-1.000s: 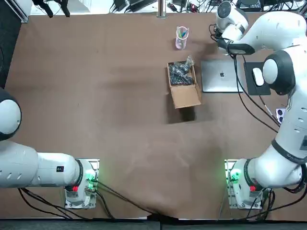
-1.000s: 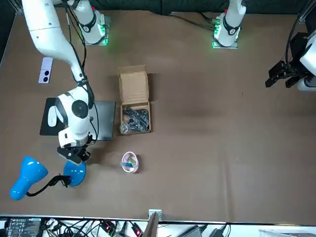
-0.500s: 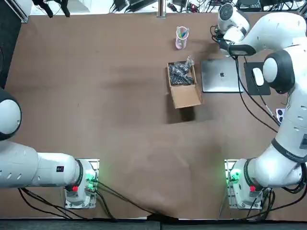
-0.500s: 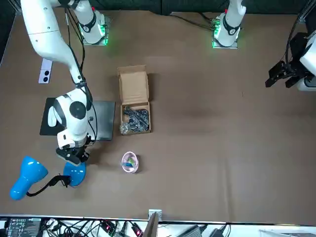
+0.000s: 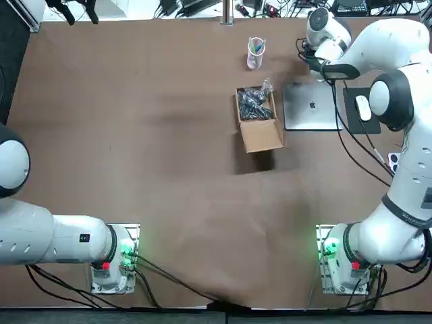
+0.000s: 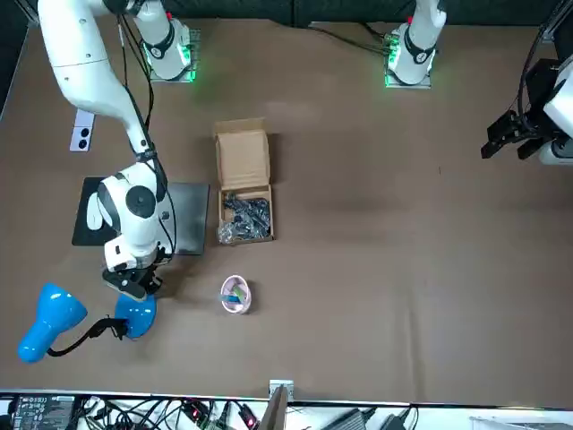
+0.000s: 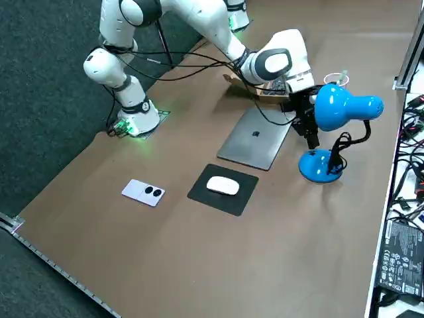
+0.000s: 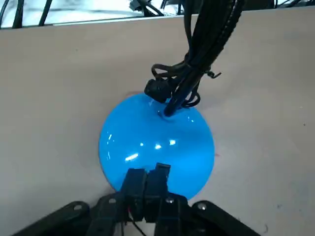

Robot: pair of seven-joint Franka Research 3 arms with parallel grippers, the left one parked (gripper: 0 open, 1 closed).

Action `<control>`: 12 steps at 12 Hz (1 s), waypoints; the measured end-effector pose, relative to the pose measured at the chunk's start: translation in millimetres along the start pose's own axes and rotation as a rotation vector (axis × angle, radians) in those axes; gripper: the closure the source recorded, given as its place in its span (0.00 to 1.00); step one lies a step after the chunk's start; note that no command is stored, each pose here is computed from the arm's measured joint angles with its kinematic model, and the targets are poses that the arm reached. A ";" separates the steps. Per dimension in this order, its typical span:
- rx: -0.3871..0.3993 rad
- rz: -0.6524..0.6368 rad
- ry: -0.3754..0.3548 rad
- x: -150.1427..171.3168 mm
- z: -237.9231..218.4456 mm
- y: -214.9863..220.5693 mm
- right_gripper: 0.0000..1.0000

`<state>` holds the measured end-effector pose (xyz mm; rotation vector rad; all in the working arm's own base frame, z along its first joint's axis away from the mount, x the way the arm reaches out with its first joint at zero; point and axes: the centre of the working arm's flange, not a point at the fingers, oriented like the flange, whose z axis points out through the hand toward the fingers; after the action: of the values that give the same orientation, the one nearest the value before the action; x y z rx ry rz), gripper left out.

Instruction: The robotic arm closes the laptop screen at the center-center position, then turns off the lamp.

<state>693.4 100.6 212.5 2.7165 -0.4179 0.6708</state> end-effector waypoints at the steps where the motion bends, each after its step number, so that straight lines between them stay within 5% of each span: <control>1: 0.001 0.000 -0.002 -0.8 1.6 0.3 0.98; 12: 0.002 0.002 -0.004 -1.3 5.4 2.7 0.98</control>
<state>693.5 96.4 207.9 2.7200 -0.4219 0.6666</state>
